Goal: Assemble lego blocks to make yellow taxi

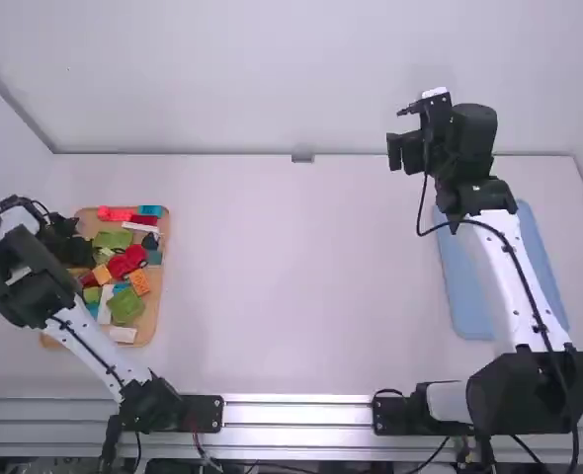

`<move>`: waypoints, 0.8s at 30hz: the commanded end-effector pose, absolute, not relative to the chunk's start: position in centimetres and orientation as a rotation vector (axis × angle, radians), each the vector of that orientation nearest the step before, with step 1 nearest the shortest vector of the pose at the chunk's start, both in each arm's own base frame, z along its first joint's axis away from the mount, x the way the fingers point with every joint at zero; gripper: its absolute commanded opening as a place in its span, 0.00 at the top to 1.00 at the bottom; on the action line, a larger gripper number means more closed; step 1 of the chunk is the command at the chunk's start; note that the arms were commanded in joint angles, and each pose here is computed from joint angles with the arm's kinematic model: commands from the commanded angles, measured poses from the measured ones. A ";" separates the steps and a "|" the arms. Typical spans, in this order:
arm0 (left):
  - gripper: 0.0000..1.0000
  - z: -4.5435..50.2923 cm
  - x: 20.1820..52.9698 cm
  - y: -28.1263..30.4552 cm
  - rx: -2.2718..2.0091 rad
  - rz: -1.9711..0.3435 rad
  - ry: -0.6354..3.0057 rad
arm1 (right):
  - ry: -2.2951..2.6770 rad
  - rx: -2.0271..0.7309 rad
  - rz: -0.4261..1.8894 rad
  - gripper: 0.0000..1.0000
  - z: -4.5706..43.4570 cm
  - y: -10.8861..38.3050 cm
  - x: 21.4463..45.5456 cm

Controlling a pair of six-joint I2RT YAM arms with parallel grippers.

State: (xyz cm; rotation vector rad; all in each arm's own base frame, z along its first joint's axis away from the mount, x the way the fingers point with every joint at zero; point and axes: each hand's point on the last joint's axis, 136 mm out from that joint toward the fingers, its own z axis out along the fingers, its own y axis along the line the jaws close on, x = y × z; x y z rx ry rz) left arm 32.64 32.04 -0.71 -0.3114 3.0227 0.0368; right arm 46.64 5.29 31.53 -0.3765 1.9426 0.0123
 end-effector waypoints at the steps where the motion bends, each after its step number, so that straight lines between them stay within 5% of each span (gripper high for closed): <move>1: 0.52 -1.3 32.1 32.0 -0.385 0.041 3.044 | 1.915 -0.378 0.016 0.02 32.7 5.6 47.0; 12: 0.56 8.3 34.2 29.3 -0.291 0.052 2.934 | 1.900 -0.376 0.014 0.01 33.1 5.6 47.1; 24: 0.67 12.3 39.2 7.0 0.887 -0.110 2.858 | 1.932 -0.378 0.016 0.01 32.3 5.5 46.8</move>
